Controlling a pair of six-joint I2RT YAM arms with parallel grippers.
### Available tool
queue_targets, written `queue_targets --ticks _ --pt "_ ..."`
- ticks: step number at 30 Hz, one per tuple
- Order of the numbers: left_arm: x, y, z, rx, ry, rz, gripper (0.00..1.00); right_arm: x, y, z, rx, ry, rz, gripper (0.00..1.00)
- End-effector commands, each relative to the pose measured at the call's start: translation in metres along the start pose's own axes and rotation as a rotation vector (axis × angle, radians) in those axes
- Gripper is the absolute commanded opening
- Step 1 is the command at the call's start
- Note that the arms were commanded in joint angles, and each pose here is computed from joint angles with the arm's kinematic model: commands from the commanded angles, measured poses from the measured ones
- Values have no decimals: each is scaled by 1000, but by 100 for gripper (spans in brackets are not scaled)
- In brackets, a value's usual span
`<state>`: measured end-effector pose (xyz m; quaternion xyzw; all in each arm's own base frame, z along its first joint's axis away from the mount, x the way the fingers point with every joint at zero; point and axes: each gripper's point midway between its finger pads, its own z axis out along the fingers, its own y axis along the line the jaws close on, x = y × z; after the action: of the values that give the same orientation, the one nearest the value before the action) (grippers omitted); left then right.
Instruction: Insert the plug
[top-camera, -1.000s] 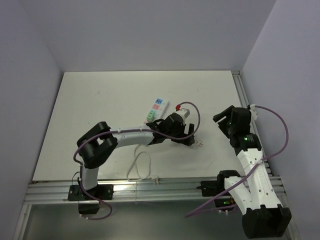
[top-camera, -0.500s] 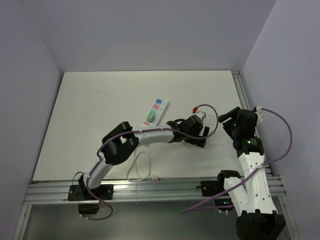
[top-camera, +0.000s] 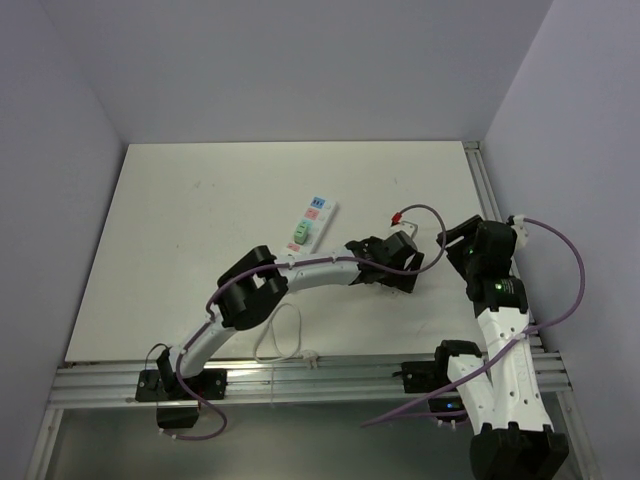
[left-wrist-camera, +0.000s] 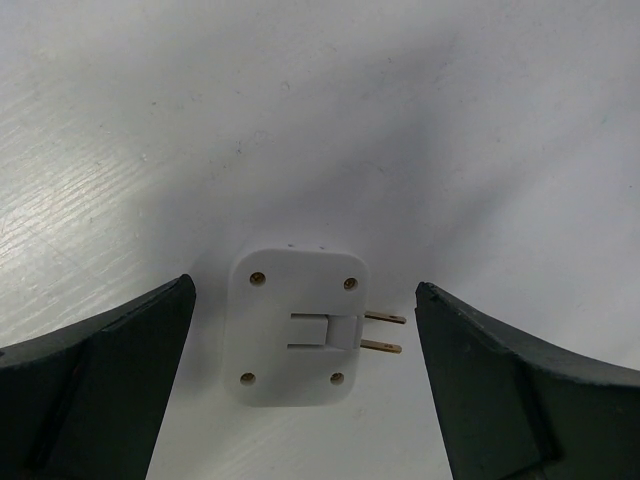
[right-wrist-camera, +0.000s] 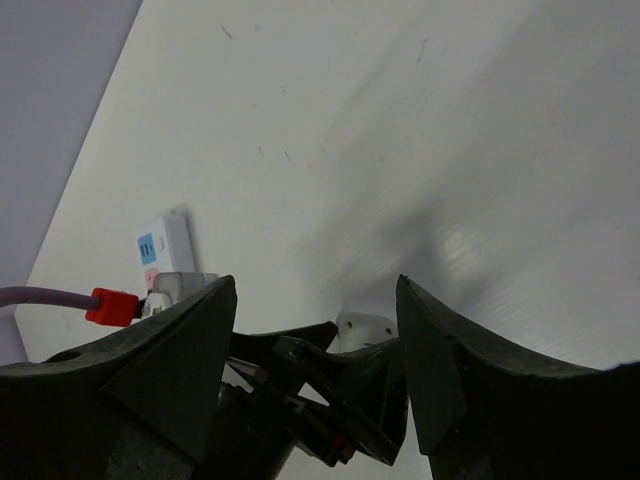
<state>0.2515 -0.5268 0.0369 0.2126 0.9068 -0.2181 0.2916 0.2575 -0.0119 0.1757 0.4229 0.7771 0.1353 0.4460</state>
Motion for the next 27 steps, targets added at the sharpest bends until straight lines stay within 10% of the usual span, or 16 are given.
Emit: queue_targets --ticks 1,27 --pt "21 10 6 -63 47 40 99 -2 0 -3 -16 -17 -3 72" --pt "90 83 -16 -74 175 197 75 -20 13 -4 -16 -38 103 73"
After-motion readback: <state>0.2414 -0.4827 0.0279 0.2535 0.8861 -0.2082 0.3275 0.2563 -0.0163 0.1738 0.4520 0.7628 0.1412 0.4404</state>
